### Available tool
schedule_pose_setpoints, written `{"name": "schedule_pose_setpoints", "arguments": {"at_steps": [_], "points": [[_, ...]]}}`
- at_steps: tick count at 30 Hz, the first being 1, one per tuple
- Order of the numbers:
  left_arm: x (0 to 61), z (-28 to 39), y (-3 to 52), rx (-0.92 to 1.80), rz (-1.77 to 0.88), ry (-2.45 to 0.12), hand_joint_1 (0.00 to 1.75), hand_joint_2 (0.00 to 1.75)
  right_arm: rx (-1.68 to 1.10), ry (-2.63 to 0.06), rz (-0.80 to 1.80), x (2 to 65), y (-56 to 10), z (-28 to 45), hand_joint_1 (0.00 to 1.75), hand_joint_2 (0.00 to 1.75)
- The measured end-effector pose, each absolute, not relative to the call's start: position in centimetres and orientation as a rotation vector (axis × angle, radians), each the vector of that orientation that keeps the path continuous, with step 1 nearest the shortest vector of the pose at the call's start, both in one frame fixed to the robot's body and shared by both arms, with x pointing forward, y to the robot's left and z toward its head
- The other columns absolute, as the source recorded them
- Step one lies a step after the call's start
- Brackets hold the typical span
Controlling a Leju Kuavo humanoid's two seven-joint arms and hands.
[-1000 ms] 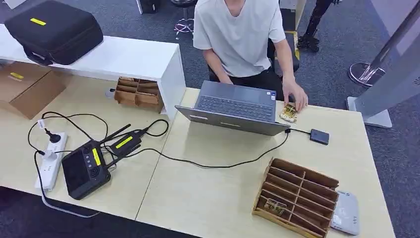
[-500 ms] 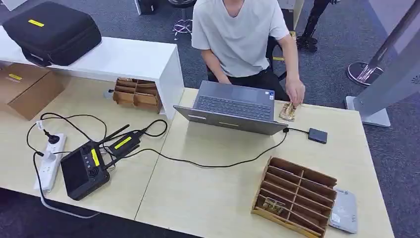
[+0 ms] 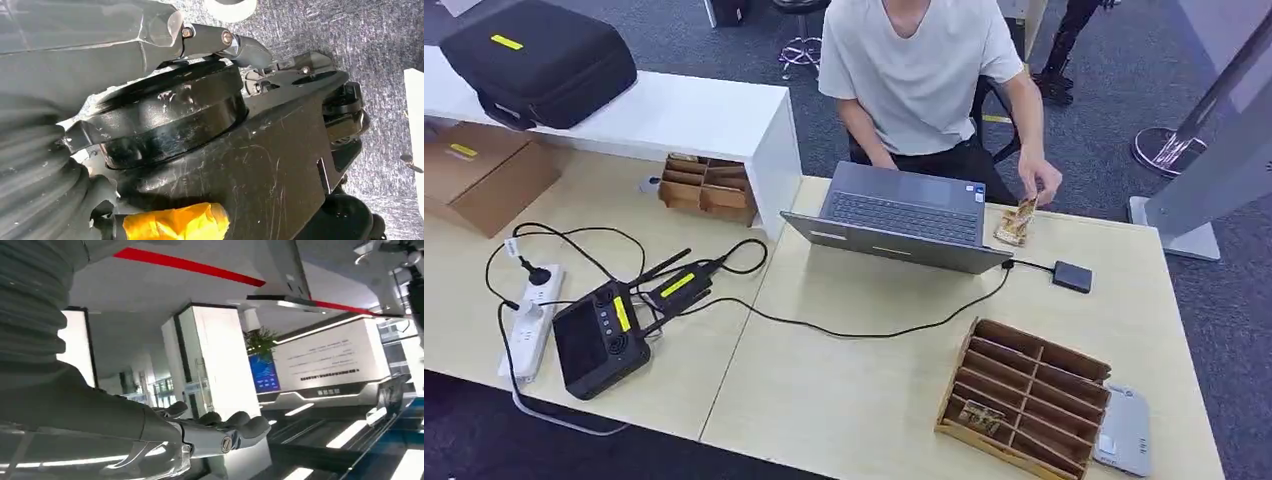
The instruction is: Pass the card to the sensor for recognition and then transmit it.
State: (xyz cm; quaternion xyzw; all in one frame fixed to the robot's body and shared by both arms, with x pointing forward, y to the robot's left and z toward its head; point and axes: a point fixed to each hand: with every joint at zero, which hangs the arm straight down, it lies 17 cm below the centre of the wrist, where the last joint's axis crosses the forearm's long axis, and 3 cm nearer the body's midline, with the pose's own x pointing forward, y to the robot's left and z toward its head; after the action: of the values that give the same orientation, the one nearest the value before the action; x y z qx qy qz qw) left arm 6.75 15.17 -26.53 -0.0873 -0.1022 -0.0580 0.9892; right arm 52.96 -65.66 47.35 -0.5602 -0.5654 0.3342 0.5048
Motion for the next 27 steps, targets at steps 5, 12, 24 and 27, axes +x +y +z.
{"name": "schedule_pose_setpoints", "arguments": {"at_steps": [5, 12, 24, 27], "points": [[6.8, -26.5, 15.2, -0.175, -0.120, -0.206, 0.00, 1.75, -1.338, -1.375, 0.861, 54.1, -63.6, 47.0, 0.00, 1.75], [6.7, -26.5, 15.1, -0.177, -0.120, -0.205, 0.00, 1.75, -1.324, -1.393, 0.914, 55.2, -61.5, 46.7, 0.00, 1.75], [8.3, -26.0, 14.9, -0.137, -0.181, -0.375, 0.00, 1.75, -1.229, -1.482, 1.258, 60.1, -44.0, 36.8, 0.00, 1.75], [8.4, -25.8, 14.6, -0.162, -0.171, -0.382, 0.00, 1.75, -1.163, -1.507, 1.310, 60.6, -39.9, 34.0, 0.00, 1.75]]}}
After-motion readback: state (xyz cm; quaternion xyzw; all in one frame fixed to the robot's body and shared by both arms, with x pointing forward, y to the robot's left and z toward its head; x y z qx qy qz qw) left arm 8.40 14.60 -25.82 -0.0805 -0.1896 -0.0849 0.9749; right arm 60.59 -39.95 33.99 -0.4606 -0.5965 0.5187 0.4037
